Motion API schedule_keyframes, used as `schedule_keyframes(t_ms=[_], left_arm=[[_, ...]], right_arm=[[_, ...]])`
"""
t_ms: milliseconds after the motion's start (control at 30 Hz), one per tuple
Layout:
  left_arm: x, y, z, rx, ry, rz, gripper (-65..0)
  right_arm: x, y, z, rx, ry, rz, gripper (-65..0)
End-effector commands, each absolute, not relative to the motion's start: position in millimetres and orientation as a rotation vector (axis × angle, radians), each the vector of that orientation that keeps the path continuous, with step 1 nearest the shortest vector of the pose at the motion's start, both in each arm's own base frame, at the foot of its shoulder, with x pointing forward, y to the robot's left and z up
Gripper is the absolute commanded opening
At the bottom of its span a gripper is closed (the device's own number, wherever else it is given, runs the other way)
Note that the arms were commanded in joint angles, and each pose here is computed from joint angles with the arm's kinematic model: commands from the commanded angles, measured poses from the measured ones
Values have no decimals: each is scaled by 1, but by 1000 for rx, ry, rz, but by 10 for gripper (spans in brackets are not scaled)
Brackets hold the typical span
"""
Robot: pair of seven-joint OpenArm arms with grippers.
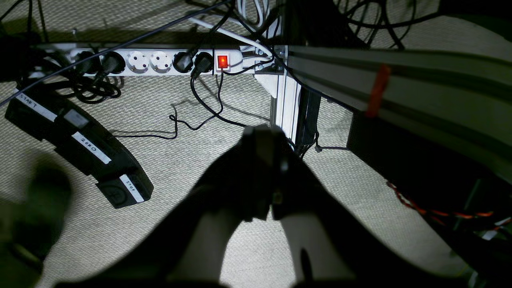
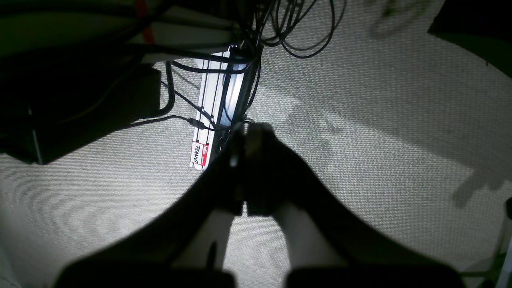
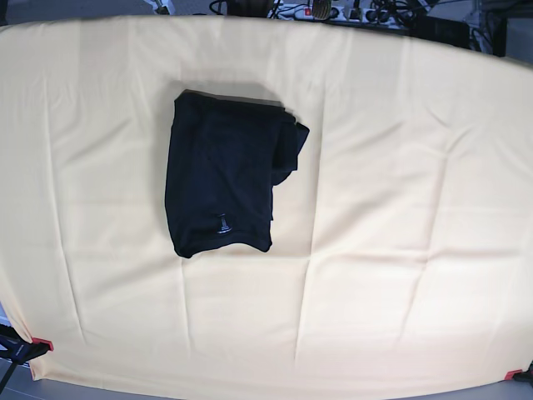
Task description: Fold the T-shirt properly
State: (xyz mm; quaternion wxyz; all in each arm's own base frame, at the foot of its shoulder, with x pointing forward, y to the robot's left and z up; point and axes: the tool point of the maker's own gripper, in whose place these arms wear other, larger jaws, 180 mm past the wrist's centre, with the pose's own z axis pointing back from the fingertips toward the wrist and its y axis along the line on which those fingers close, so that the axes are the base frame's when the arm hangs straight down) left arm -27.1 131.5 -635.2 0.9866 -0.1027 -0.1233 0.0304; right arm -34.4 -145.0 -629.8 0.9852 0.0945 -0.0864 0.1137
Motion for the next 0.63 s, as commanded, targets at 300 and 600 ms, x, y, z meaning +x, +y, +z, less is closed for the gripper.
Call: schedule_keyframes(t_ms=[300, 600], left_arm=[[-31, 133, -634, -206, -248, 64, -650], [-34, 133, -634, -207, -244, 60, -650]], right_arm=[[-33, -137, -628, 207, -196, 220, -650], [-23, -136, -628, 209, -217, 217, -650]])
